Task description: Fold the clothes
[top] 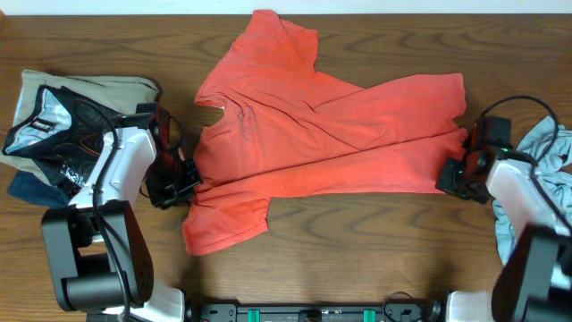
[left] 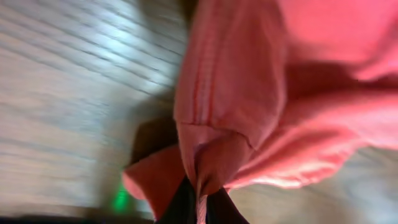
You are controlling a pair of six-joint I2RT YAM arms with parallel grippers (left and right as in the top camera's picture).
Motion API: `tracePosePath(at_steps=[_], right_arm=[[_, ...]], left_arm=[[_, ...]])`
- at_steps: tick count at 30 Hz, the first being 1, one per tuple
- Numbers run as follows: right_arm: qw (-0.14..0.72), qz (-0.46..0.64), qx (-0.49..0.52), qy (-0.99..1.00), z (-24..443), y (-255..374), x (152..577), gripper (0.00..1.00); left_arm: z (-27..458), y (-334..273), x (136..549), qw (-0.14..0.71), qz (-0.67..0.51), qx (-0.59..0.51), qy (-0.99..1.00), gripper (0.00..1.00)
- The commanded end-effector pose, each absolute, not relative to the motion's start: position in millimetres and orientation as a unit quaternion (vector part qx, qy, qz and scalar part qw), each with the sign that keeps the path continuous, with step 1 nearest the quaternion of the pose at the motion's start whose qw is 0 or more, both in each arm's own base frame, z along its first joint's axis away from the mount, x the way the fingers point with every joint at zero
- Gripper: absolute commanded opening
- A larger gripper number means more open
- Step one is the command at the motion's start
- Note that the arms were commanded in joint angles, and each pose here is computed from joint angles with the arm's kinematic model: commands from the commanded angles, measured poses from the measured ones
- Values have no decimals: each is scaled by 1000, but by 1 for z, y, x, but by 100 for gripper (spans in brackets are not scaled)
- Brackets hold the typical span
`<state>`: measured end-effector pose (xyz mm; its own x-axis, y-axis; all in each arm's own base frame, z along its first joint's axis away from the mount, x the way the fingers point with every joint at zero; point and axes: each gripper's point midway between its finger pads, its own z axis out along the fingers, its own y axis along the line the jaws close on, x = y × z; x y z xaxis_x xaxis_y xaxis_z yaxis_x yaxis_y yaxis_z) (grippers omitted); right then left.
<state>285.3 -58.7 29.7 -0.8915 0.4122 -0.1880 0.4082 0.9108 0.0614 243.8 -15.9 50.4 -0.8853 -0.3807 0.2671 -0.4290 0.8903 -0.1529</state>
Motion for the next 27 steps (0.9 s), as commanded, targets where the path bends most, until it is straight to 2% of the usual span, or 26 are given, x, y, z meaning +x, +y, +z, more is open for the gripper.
tracePosePath(at_steps=[1, 8, 13, 20, 27], right_arm=[[160, 42, 201, 966, 80, -55, 302, 1], [193, 58, 155, 967, 150, -42, 285, 1], [235, 78, 135, 959, 205, -32, 282, 1], [307, 70, 120, 941, 286, -31, 278, 1], [426, 40, 103, 898, 385, -35, 271, 1]], left_arm=[[82, -36, 259, 64, 182, 169, -967, 6], [145, -37, 268, -63, 197, 142, -968, 6], [207, -37, 271, -191, 200, 115, -954, 6], [310, -37, 268, -370, 203, 80, -903, 6], [429, -35, 252, -524, 200, 65, -825, 6]])
